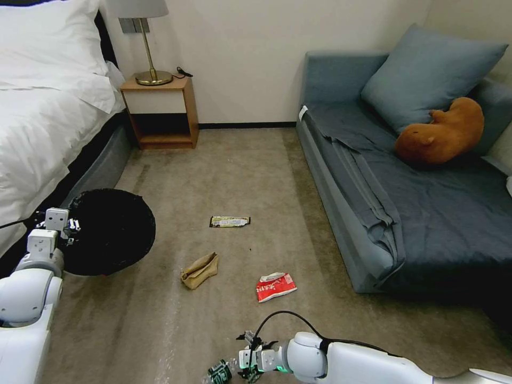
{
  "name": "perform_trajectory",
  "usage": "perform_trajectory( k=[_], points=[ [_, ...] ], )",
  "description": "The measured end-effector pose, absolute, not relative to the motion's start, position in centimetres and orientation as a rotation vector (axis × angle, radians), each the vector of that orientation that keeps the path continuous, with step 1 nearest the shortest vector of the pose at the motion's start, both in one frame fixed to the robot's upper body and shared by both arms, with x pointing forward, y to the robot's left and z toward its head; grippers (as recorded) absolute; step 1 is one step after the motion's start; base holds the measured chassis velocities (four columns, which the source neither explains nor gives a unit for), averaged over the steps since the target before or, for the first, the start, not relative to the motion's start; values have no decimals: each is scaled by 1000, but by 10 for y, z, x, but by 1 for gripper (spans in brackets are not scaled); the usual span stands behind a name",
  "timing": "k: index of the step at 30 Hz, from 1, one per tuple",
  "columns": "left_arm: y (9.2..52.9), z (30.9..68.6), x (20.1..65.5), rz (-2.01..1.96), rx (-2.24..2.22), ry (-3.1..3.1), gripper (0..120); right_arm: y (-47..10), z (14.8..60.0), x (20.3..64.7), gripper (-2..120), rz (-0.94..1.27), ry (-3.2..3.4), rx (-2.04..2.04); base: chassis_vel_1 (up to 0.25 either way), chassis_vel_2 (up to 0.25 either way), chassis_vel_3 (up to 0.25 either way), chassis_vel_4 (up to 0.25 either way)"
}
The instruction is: Pick up the trash bin, then pick up the garbage on the floor and place it into the trash bin.
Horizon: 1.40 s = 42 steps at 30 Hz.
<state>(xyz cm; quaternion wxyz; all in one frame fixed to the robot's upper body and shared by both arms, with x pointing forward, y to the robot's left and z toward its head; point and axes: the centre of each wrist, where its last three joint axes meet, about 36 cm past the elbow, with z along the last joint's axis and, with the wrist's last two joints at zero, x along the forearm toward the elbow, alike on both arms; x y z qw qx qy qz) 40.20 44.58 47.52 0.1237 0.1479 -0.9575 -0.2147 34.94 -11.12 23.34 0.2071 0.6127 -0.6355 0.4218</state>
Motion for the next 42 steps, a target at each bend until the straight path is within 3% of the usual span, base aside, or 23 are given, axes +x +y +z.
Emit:
perform_trajectory(
  k=[4,8,10,14,29,42],
  points=[
    [446,475,402,-625,432,-2793,6,-121,230,352,54,1169,-1770,1690,0,0,0,0],
    [445,475,401,-626,431,-2792,6,-127,227,353,45,1163,-1771,1678,0,0,0,0],
    [445,475,399,-627,432,-2792,6,-131,222,352,30,1152,-1770,1670,0,0,0,0],
    [446,475,397,-628,434,-2790,6,-132,220,349,22,1143,-1770,1669,0,0,0,0],
    [446,475,392,-627,433,-2791,6,-130,223,355,22,1139,-1798,1657,0,0,0,0],
    [450,481,387,-608,405,-2817,6,-181,270,422,22,1187,-2010,1526,0,0,0,0]
  ],
)
